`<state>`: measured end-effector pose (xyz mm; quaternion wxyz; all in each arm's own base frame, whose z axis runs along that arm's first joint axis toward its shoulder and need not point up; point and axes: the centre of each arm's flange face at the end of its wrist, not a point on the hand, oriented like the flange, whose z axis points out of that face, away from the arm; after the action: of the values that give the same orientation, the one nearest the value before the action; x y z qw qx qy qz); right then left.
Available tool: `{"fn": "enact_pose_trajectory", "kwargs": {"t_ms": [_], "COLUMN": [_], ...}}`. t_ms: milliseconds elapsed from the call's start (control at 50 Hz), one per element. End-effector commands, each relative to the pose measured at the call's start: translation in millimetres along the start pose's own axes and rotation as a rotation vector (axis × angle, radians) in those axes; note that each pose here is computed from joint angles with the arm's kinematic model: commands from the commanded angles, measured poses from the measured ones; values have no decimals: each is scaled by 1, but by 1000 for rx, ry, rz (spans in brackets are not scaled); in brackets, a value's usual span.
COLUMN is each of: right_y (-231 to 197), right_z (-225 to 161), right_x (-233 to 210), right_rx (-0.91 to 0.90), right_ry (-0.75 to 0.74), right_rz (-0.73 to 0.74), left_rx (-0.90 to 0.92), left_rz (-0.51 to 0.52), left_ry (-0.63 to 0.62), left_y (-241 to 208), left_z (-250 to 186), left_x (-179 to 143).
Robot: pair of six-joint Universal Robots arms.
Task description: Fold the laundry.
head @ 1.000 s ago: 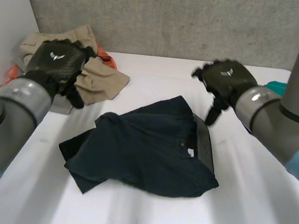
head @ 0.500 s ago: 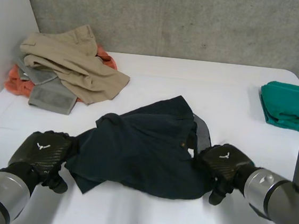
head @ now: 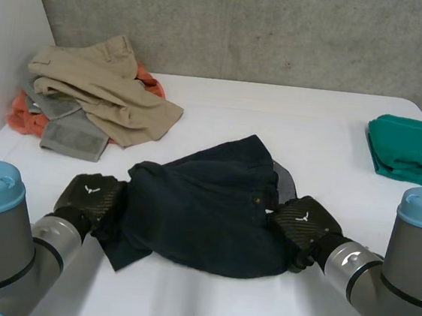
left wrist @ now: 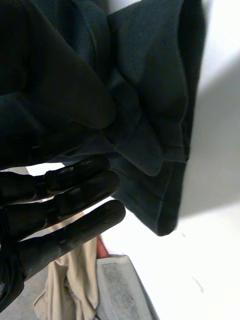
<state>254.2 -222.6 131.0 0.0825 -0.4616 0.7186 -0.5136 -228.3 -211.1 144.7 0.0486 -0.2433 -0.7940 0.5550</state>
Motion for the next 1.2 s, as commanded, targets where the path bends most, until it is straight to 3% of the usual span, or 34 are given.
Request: {"fn": "enact_pose_trajectory", "kwargs": {"t_ms": [20,100,160,320,460,540,740,860,980,1040,1140,1200], "right_y": [-1,-11,-43,-163,-193,-192,-144,-151,-218,-243,-251,-236], "right_z": [7,8,-5,-103,-139,-130,-43,-9,-13,-28,-28,-16], "right_x": [3,12,31,90,129,134,133,160,198,207,204,195], "right_rx": [33,64,144,310,298,291,116,217,705,900,918,825], "right_ry": [16,47,122,336,435,432,322,498,784,871,856,794], "right_rz": [-12,-23,-51,-115,-113,-108,-56,-70,-75,-91,-89,-56], "left_rx": [64,170,261,474,542,491,349,623,1109,1242,1249,1170], "left_rz": [2,2,-1,13,37,39,145,244,249,229,200,203], "left_ry": [-11,-36,-55,-47,24,33,34,-127,-328,-381,-375,-344], "left_y": [-18,-54,-90,-183,-226,-221,-182,-227,-314,-336,-337,-319], "left_z": [4,-6,-22,-79,-100,-77,22,68,49,32,24,35], "left_x": [-3,-11,-19,-35,-37,-36,-29,-39,-59,-61,-51,-46]}}
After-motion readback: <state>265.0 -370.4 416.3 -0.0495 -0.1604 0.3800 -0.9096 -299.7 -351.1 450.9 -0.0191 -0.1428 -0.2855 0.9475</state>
